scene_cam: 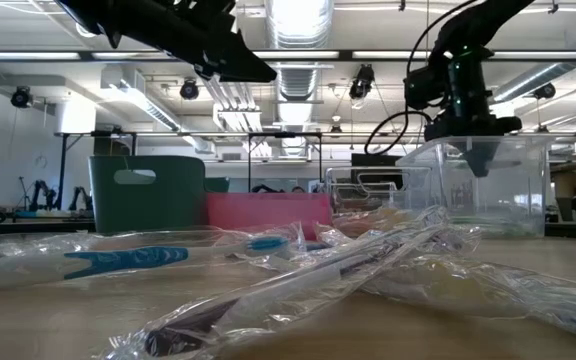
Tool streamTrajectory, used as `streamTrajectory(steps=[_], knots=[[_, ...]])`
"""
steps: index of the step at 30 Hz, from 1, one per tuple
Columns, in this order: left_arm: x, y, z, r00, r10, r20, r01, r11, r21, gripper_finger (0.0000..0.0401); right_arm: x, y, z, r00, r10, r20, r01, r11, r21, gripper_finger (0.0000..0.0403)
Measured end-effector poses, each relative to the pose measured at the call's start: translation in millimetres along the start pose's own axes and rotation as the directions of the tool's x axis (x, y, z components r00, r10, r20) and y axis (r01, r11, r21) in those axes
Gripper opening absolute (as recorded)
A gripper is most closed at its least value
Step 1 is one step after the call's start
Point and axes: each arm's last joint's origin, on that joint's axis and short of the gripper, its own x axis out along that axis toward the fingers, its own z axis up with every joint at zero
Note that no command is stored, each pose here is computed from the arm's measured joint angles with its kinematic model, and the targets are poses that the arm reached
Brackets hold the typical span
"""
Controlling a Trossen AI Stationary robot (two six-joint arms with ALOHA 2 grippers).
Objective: Pick & Place Toothbrushes
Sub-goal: Put the green toothbrush into the white bin, then put the orange toothbrush into the transparent bin
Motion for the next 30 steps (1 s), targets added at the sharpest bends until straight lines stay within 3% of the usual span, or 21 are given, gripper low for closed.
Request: streamTrajectory(steps=[12, 18, 24, 30], knots=[[0.1, 0.0, -0.1, 1.000, 0.000, 0.000, 0.000, 1.000, 0.000, 0.0186, -1.4, 0.1, 0.0, 1.000, 0.005, 0.003, -0.005, 1.000, -0.002, 0.0121], [0.1, 0.0, 0.0, 1.000, 0.001, 0.000, -0.001, 1.000, 0.013, 0.0186, -19.4, -2.0, 2.4, 0.999, 0.016, 0.035, -0.016, 1.000, 0.000, 0.0151], [0.1, 1.2, 0.0, 0.999, 0.041, -0.007, -0.041, 0.999, 0.016, 0.0186, -53.8, -8.3, -0.1, 0.988, 0.055, 0.148, -0.056, 0.998, 0.003, 0.0161], [0.0, 1.0, -1.2, 0.999, 0.041, -0.018, -0.042, 0.999, -0.028, 0.0186, -83.5, -18.4, -16.3, 0.950, 0.097, 0.297, -0.095, 0.995, -0.022, 0.0142]])
